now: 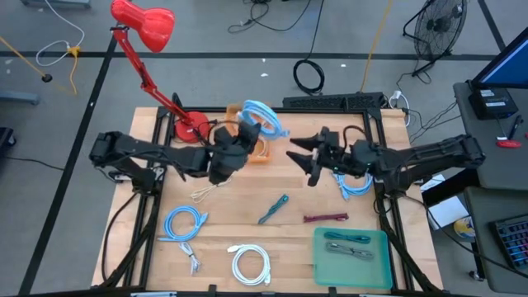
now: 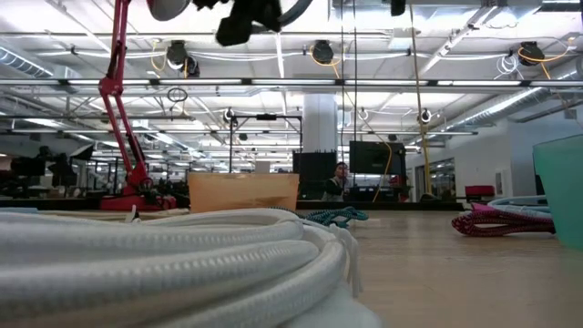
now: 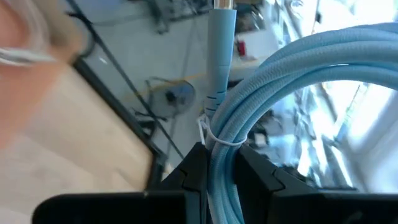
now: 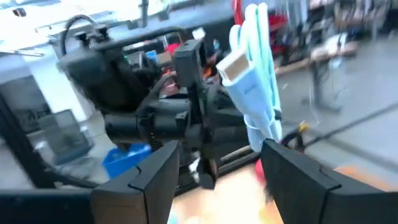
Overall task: Pick & Place USB Port
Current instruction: Put the top left light blue wire cable into the orange bin
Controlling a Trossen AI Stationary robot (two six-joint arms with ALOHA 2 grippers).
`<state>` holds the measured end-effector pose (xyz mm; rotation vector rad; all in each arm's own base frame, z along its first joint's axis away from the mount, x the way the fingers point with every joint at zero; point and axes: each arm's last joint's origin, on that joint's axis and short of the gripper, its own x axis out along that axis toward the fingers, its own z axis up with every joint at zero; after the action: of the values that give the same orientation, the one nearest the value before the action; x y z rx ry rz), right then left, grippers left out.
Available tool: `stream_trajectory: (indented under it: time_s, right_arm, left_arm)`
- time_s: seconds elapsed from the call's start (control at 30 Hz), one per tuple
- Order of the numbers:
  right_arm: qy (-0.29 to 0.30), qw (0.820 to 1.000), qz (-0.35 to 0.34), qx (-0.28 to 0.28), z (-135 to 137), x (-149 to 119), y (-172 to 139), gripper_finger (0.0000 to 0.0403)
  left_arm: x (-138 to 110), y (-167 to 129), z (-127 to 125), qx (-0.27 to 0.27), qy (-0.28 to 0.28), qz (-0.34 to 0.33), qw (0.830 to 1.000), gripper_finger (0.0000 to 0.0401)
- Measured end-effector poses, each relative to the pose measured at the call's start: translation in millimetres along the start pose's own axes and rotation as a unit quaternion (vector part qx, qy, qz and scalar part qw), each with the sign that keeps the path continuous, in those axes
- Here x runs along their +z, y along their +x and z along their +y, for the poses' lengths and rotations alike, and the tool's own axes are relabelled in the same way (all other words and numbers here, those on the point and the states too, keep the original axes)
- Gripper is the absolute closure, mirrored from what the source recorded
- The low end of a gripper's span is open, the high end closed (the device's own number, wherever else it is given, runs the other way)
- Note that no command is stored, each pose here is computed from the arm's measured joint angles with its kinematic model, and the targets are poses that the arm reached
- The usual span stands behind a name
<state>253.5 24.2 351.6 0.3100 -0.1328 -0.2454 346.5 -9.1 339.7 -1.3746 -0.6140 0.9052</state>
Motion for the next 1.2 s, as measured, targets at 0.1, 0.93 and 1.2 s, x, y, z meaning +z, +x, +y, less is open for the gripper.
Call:
stream_trajectory:
  time_s: [0.1, 0.93, 1.2]
  right_arm:
    - [-0.029, 0.999, -0.023, -0.005, 2.3, 4.4, -1.1, 0.0184]
    - [0.011, 0.998, -0.051, -0.028, 1.2, -7.0, 17.4, 0.0204]
    - [0.032, 0.999, -0.032, -0.027, -5.0, -8.6, 18.9, 0.0358]
  left_arm:
    - [0.2, 2.9, -8.9, -0.024, 0.003, 0.016, 1.000, 0.0349]
    - [-12.7, -14.7, -8.0, -0.031, 0.059, 0.088, 0.994, 0.0349]
    - [-14.5, -13.6, -9.0, -0.042, 0.104, 0.149, 0.982, 0.0349]
